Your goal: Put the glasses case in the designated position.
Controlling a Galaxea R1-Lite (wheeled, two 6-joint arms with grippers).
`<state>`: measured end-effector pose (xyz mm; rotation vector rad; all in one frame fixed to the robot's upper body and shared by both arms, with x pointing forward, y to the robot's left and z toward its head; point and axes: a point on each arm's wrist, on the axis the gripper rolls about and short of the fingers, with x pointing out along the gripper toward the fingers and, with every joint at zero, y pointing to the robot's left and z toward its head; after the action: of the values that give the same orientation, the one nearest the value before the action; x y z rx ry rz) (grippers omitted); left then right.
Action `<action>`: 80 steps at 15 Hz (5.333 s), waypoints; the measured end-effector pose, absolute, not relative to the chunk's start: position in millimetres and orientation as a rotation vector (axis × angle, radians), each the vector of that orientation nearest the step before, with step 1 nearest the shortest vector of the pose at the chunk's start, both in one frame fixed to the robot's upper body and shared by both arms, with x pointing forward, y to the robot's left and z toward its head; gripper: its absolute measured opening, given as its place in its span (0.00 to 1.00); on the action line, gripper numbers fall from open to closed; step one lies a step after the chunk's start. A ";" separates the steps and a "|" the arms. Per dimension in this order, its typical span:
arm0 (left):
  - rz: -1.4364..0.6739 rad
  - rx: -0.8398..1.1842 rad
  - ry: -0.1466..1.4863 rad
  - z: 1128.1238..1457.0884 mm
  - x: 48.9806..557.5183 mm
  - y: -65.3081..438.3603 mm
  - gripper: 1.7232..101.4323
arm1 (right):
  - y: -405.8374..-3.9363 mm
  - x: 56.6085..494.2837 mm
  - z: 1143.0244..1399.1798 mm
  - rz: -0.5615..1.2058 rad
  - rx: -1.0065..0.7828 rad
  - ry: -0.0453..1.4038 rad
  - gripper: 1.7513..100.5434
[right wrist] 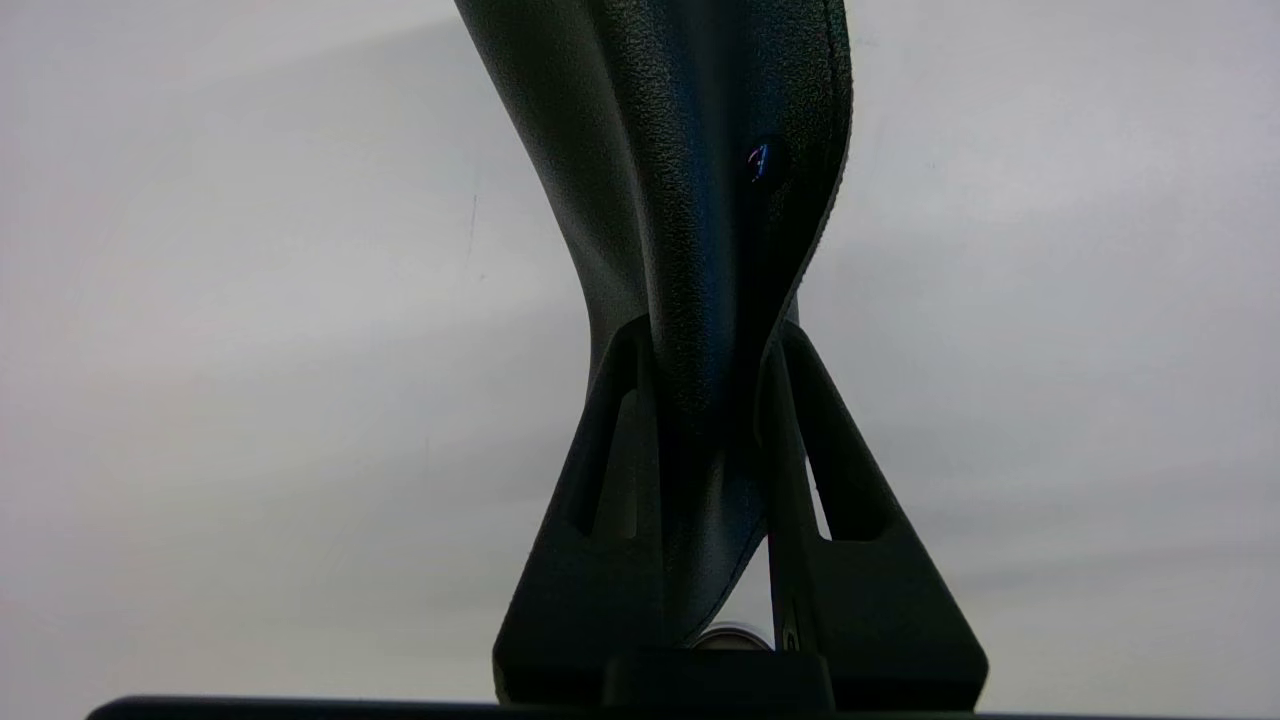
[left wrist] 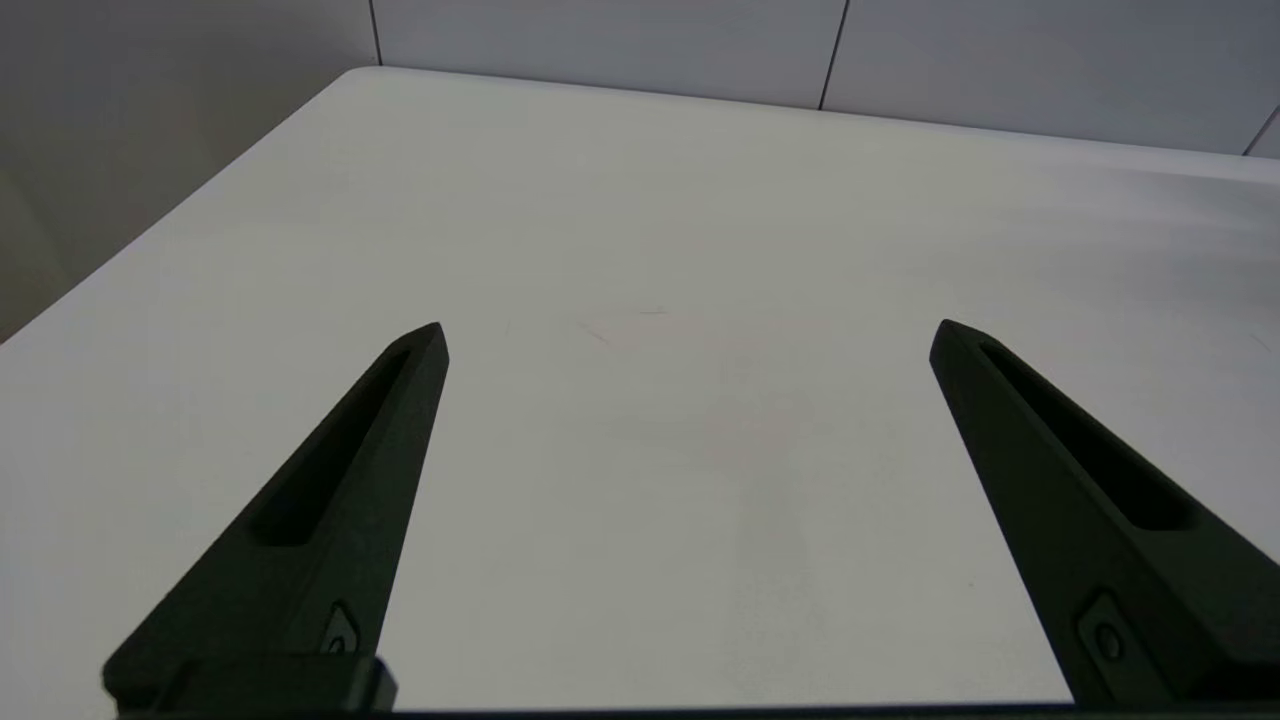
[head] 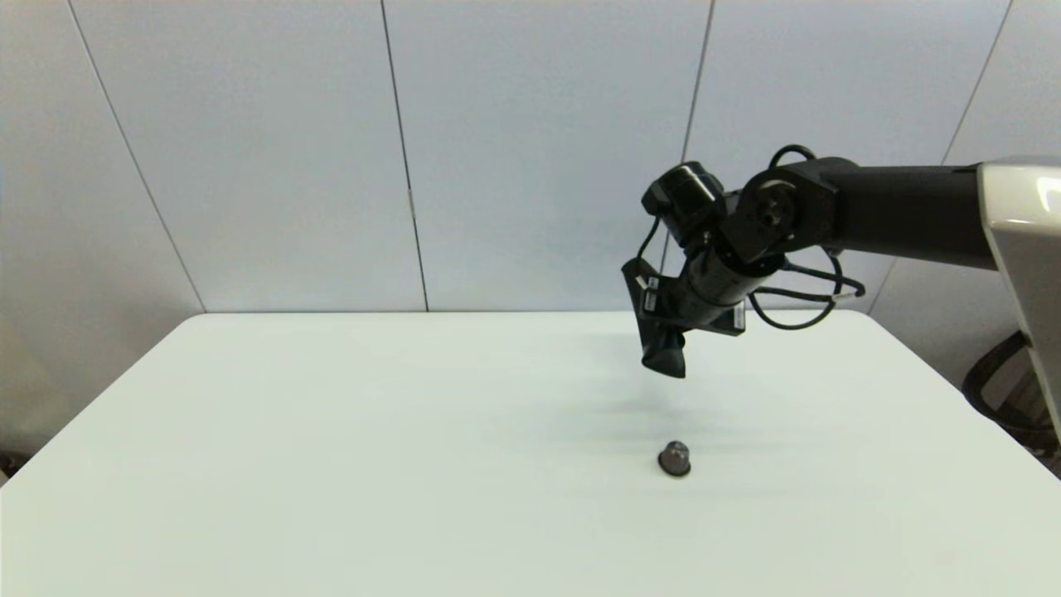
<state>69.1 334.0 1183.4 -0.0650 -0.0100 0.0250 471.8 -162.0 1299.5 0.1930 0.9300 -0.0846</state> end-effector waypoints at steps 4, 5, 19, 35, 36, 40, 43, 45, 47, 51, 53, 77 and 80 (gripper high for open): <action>0.025 -0.065 -0.011 1183.5 69.1 334.0 0.96 | -162.7 471.8 1299.9 -0.090 0.197 0.928 0.17; 0.025 -0.065 -0.012 1183.6 69.1 334.0 0.96 | -163.4 472.1 1300.1 -0.092 0.198 0.928 0.17; 0.025 -0.065 -0.012 1183.6 69.1 334.0 0.96 | -170.8 477.9 1294.5 -0.117 0.203 0.936 0.33; 0.025 -0.065 -0.011 1183.6 69.1 334.0 0.96 | -172.5 475.0 1307.4 -0.086 0.173 0.889 0.89; 0.025 -0.065 -0.011 1183.6 69.1 333.9 0.96 | -173.2 473.2 1312.2 -0.078 0.170 0.875 0.90; 0.025 -0.065 -0.010 1183.5 69.1 334.0 0.96 | -180.2 462.9 1334.3 -0.049 0.149 0.829 0.93; 0.026 -0.066 -0.011 1183.6 69.1 334.0 0.96 | -195.0 452.3 1349.3 -0.048 0.127 0.806 0.94; 0.025 -0.065 -0.011 1183.5 69.1 334.0 0.96 | -207.5 443.9 1356.1 -0.052 0.110 0.803 0.95; 0.025 -0.065 -0.010 1183.4 69.1 334.0 0.96 | -222.0 433.1 1362.1 -0.070 0.106 0.804 0.96; 0.025 -0.065 -0.010 1183.4 69.1 334.0 0.96 | -249.9 410.6 1363.0 -0.106 0.088 0.834 0.96; 0.025 -0.065 -0.010 1183.4 69.1 334.0 0.96 | -261.1 398.6 1361.1 -0.110 0.076 0.840 0.96; 0.025 -0.065 -0.011 1183.5 69.1 334.0 0.96 | -335.3 184.5 1324.0 -0.199 0.014 0.676 0.96; 0.025 -0.065 -0.011 1183.5 69.1 334.0 0.96 | -338.0 160.7 1310.1 -0.198 -0.011 0.650 0.96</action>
<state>69.1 334.0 1183.5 -0.0650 -0.0108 0.0250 160.7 -338.0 1310.1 -0.0115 0.6502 -0.1978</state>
